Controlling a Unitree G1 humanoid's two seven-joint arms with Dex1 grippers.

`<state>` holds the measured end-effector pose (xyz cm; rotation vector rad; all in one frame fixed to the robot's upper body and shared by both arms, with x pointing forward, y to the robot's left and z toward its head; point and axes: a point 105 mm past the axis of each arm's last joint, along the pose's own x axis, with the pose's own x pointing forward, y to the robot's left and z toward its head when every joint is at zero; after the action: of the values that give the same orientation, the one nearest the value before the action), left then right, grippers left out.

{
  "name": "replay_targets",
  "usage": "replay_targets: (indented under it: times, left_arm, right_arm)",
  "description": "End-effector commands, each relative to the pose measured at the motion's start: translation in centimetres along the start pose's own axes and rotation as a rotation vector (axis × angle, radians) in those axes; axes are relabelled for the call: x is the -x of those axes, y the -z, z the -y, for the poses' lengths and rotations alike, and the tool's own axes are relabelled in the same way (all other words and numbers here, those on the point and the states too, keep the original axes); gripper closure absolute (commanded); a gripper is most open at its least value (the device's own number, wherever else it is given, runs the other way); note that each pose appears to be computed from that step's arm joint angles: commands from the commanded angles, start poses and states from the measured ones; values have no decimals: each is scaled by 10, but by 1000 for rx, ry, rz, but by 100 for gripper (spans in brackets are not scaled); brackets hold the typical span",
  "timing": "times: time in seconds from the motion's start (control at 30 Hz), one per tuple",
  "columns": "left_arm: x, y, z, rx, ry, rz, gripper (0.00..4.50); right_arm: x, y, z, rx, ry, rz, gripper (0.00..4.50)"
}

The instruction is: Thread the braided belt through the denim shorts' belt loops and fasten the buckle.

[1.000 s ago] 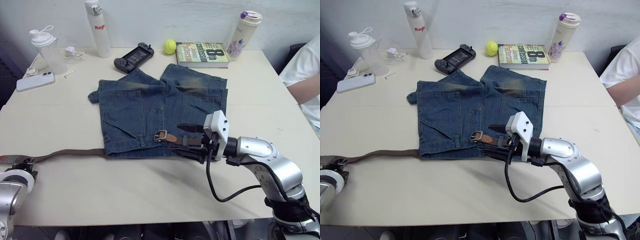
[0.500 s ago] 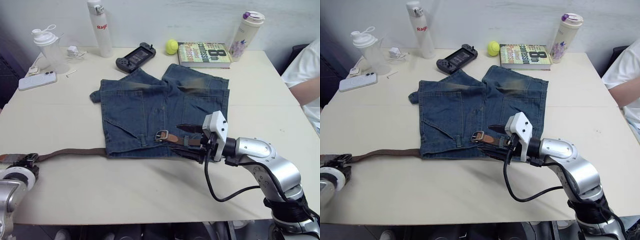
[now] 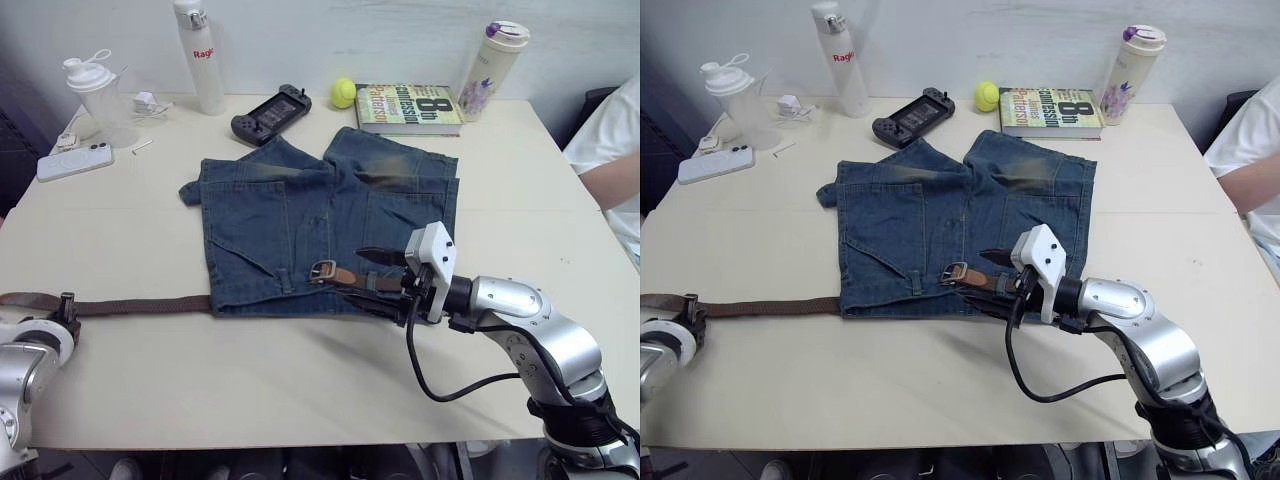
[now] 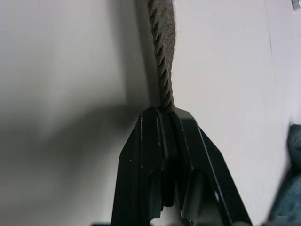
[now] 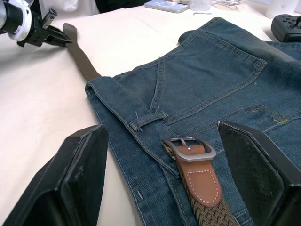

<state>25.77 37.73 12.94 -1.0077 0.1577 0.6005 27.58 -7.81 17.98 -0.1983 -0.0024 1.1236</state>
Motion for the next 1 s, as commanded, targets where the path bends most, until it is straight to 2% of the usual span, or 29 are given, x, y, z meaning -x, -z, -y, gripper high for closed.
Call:
replay_targets:
  times: [0.03,0.13,0.23,0.33,0.43,0.47,0.6,0.67,0.8,1.0]
  left_arm:
    - [-5,-8,37,-190,143,46,449]
    - [5,21,97,-656,383,59,449]
    - [21,52,131,-1018,586,80,449]
    - [42,89,151,-1461,791,155,449]
    - [54,114,154,-1813,927,274,449]
    - [55,120,152,-1870,955,302,449]
    - [55,131,148,-1916,1011,368,449]
    - [59,136,150,-1915,1044,390,449]
    - [63,142,156,-1892,1083,415,449]
    - [69,129,167,-1754,1053,518,449]
  right_arm:
    - [1,-11,-4,28,2,33,50]
    - [1,-14,0,35,29,37,50]
    - [1,-17,1,40,40,41,50]
    - [2,-18,2,75,55,32,50]
    - [-2,-22,4,177,91,21,50]
    - [-4,-24,5,238,108,15,50]
    - [-21,-33,3,559,140,-3,50]
    - [-32,-32,-8,628,100,7,50]
    - [-50,-14,-25,639,39,-23,50]
    - [-69,-7,-19,540,106,-24,50]
